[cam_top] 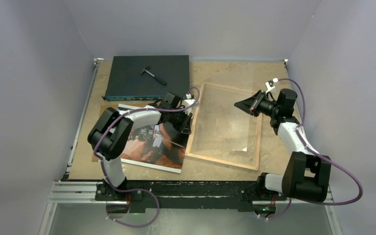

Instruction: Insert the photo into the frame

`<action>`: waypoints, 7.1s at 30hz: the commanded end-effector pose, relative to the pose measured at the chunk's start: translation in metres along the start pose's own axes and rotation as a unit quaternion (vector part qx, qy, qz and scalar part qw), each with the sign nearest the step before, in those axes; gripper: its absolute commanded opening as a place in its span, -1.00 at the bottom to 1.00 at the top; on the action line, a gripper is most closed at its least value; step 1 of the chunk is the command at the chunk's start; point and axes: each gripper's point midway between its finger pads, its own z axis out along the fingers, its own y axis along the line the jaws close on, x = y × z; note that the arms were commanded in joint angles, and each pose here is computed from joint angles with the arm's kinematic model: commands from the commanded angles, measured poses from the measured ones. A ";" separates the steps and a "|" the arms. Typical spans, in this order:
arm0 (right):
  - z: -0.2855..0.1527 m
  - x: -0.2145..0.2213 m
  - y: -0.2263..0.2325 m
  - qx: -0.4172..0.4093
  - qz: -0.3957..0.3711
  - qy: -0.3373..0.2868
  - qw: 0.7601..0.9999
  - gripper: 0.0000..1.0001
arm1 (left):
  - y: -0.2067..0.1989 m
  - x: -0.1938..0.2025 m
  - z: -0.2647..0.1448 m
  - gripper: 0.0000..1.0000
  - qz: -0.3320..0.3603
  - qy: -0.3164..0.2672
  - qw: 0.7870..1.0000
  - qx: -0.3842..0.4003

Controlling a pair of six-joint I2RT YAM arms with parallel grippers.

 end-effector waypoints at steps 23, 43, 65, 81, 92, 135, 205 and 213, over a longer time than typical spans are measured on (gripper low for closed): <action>-0.003 0.003 0.015 0.018 0.025 -0.013 0.999 -1.00 | -0.004 -0.009 0.005 -1.00 0.017 -0.013 1.000 0.006; -0.009 -0.003 -0.064 0.118 0.009 -0.012 0.993 -1.00 | -0.004 -0.009 0.003 -1.00 0.019 -0.014 1.000 0.006; -0.023 0.006 -0.071 0.133 0.009 0.008 0.991 -1.00 | -0.004 -0.008 0.005 -1.00 0.017 -0.012 1.000 0.007; -0.028 0.016 -0.104 0.192 0.016 0.026 0.981 -1.00 | -0.006 -0.014 0.003 -1.00 0.023 -0.022 0.999 0.010; -0.021 0.005 -0.091 0.151 -0.012 0.039 0.988 -1.00 | -0.006 -0.011 0.005 -1.00 0.025 -0.021 0.999 0.013; -0.029 -0.013 -0.043 0.117 -0.049 0.003 0.992 -0.27 | -0.004 -0.010 0.003 -1.00 0.030 -0.014 0.999 0.009; -0.021 -0.010 -0.084 0.163 -0.067 0.031 0.984 -1.00 | 0.016 -0.010 0.011 -1.00 0.023 -0.023 0.999 0.002; -0.015 -0.015 -0.081 0.153 -0.074 0.028 0.985 -1.00 | 0.018 -0.008 0.012 -1.00 0.034 -0.018 0.999 0.002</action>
